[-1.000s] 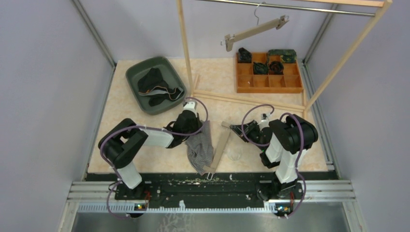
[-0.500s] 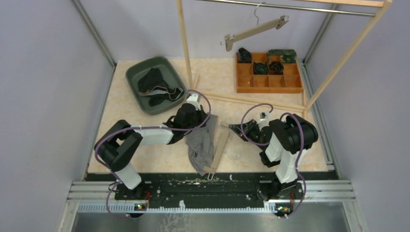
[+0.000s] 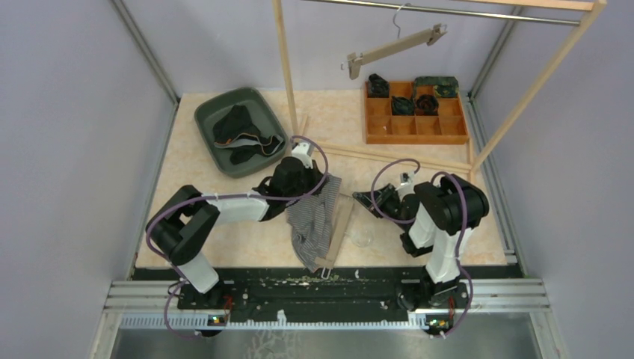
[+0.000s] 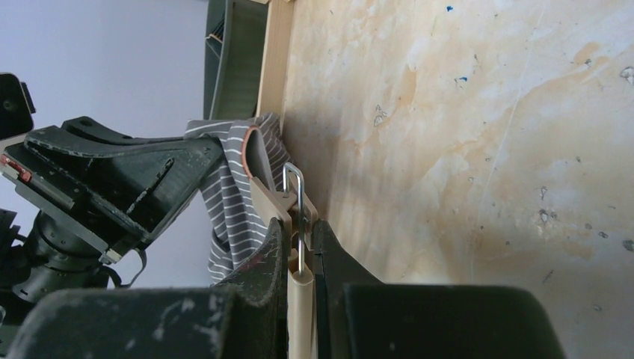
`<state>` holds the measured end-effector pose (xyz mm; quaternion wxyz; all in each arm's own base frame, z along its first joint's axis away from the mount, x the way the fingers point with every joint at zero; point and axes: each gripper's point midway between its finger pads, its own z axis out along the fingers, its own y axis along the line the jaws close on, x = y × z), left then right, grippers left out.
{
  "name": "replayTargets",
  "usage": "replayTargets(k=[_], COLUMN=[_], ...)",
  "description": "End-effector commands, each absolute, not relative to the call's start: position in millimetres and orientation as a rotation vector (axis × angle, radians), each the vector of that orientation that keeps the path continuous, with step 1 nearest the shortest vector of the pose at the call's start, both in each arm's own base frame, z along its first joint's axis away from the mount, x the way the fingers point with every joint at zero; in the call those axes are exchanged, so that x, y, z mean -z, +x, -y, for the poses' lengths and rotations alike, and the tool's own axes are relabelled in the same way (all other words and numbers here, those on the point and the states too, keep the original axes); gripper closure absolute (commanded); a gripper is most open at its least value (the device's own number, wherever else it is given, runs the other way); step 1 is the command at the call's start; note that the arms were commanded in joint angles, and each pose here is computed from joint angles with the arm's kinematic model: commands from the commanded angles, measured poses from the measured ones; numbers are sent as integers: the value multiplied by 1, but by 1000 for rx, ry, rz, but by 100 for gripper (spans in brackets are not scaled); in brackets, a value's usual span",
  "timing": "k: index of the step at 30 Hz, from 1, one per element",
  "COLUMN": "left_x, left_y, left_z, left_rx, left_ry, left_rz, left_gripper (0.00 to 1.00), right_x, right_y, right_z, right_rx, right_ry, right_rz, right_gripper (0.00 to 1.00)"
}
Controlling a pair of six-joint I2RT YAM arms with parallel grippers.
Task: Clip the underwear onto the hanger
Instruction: Clamp the underwear onto the hanger.
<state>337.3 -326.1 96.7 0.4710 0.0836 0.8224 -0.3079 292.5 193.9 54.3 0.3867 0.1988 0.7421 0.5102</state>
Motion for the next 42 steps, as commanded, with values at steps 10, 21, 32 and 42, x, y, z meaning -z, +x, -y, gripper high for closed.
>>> replayTargets(k=[10,21,32,42], left_x=[-120,-120,-113,-108], left_y=[345,345,347,348], left_z=[338,345,347,349], left_rx=[810,837,831,838], left_ry=[219,249,251,247], left_rz=[-1950,-1944,-1958,-1965], left_gripper=[100,100,100,100], right_x=[-100,-99,-102,-104], right_y=[305,306,305,304], right_z=[-197,-199,-200,-201], right_rx=[-1333,-1336,-1340,-1340], right_ry=[336,320,300,284], right_rz=[-1685,-1691,-1682,-1678], right_gripper=[100,100,100,100])
